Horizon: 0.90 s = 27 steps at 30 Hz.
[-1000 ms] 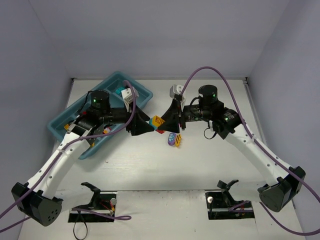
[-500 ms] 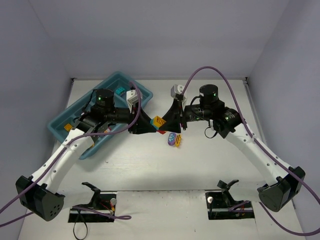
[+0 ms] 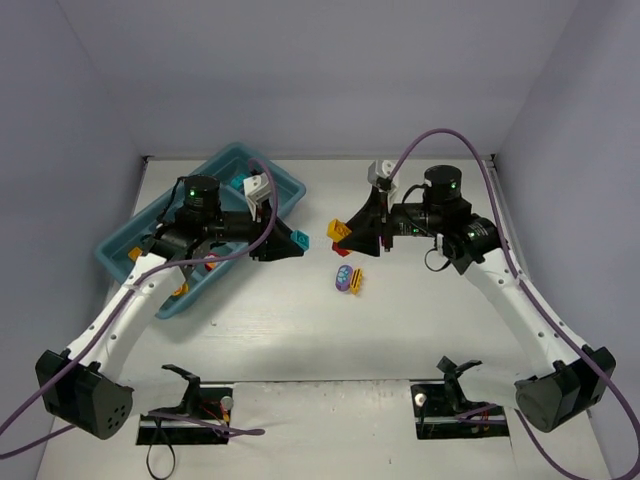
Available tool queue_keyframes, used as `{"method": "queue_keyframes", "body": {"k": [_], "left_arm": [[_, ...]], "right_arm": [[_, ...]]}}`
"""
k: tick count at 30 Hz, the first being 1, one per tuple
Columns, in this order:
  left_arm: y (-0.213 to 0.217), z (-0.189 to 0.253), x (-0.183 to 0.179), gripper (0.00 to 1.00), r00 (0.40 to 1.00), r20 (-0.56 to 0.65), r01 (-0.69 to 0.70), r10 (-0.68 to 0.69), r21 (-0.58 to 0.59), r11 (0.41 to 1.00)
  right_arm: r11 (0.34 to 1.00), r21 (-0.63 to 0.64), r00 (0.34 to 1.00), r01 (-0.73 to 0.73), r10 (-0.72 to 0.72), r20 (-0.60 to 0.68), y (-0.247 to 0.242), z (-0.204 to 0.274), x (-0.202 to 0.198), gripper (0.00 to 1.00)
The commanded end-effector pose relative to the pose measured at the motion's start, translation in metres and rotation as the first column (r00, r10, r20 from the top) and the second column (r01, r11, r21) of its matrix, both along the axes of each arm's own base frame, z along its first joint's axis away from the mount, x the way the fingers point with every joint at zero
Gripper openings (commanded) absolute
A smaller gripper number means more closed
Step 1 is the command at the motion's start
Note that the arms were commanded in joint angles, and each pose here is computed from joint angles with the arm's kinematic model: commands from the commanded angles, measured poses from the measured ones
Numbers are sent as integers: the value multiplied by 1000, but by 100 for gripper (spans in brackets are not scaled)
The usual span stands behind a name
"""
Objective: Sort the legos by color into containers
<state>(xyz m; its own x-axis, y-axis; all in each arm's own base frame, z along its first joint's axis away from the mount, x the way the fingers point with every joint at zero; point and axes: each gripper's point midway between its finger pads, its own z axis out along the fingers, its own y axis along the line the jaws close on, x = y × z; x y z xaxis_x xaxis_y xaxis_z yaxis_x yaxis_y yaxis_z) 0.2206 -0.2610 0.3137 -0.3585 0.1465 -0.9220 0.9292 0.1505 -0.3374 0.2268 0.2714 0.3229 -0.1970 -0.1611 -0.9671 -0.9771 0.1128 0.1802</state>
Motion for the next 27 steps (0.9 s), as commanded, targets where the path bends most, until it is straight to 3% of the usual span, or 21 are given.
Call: {"method": "queue_keyframes", "body": {"k": [1,3,4,7,8,11,13,15,16,19,20,24,27], "left_arm": [[14,9,22,0,995,68,-75,76,-12,997],[27,-1,58,0,966,56,-255,253,33,966],[43,-3,86,0,919,78,-392,387,66,917],[69,-13,142,0,792,83,-609,604,151,778],[89,-18,165,0,703,112,-709,702,185,680],[114,-49,220,0,559,151,-814,815,288,505],[121,-42,245,1,508,179,-847,843,282,451],[131,-69,272,1,453,191,-862,871,343,373],[133,-58,285,2,435,202,-877,878,318,361],[139,-87,311,12,411,205,-872,888,374,317],[141,-94,321,22,405,206,-871,891,384,307],[142,-102,338,48,414,201,-865,888,390,316],[139,-103,341,60,442,184,-855,878,383,350]], "right_arm": [[998,43,994,47,-51,95,-8,22,4,0],[990,24,986,140,-142,91,-13,17,17,0],[985,17,981,174,-175,90,-15,15,21,0],[965,-3,963,261,-260,71,-21,7,31,0],[963,-6,961,271,-270,64,-22,5,32,0],[956,-9,956,292,-291,43,-25,1,31,0],[952,-13,952,306,-306,33,-27,-2,30,0],[950,-12,950,313,-312,31,-28,-2,29,0],[947,-13,947,320,-320,27,-29,-4,29,0],[940,-13,940,340,-340,25,-31,-3,30,0],[940,-12,939,342,-342,25,-32,-3,30,0],[939,-8,939,343,-343,15,-31,-2,29,0],[939,-9,939,343,-343,15,-31,-2,29,0]]}}
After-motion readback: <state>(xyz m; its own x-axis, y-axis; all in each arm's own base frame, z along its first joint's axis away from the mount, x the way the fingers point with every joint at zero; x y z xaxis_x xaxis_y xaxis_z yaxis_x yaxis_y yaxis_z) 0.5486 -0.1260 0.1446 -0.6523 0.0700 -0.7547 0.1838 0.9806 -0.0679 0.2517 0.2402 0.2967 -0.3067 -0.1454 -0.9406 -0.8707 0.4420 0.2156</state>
